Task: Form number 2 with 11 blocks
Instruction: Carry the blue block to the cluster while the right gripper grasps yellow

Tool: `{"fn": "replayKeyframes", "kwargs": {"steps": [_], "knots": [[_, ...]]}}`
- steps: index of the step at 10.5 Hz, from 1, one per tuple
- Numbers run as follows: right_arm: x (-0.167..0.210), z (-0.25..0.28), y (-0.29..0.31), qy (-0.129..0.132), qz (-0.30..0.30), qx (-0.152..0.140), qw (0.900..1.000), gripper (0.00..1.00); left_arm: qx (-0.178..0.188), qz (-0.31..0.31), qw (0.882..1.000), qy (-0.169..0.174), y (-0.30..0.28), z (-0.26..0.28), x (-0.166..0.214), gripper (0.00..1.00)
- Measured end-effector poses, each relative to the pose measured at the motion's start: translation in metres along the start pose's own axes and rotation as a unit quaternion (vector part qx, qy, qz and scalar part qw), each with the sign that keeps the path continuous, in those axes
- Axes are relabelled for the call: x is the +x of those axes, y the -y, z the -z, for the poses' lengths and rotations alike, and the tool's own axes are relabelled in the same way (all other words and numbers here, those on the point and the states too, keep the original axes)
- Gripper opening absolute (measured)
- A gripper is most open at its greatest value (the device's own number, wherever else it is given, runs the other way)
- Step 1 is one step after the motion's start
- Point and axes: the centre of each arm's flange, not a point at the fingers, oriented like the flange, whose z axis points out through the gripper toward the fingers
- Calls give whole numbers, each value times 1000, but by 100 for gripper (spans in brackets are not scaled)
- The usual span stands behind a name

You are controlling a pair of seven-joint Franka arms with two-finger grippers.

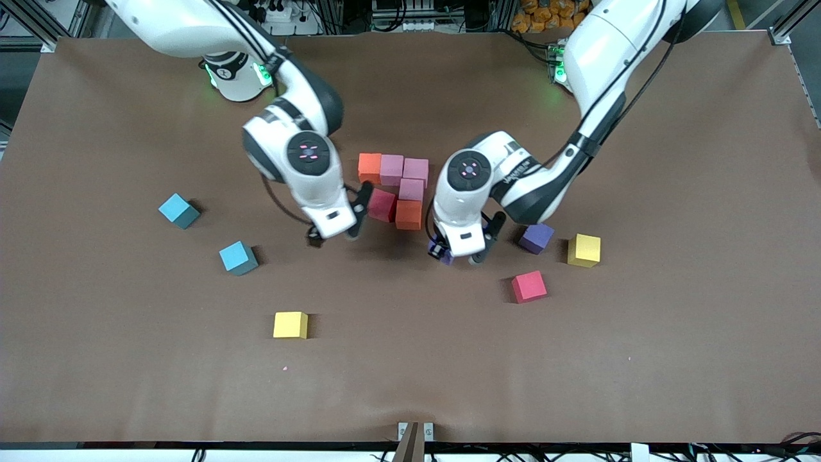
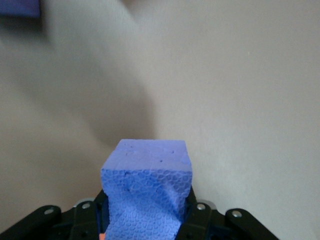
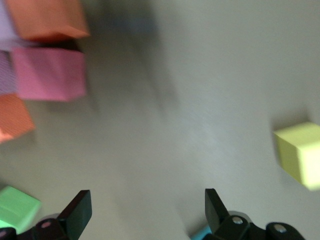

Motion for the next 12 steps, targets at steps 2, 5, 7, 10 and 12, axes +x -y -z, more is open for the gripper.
{"fn": "replayKeyframes", "kwargs": {"steps": [2, 5, 7, 10, 12], "knots": [[-38, 6, -48, -24, -37, -31, 999, 100, -8, 9, 1000, 5, 6, 7, -50, 56], [-73, -18, -110, -93, 8, -80, 992, 100, -22, 44, 999, 19, 16, 18, -126, 56], [-85, -35, -148, -111, 61, -93, 988, 100, -27, 76, 996, 27, 26, 15, -178, 56], [-73, -65, -169, -124, 85, -83, 985, 100, -34, 133, 990, 30, 26, -2, -220, 56], [-64, -70, -177, -133, 85, -84, 984, 100, -37, 181, 982, 35, 20, -6, -224, 56]]}}
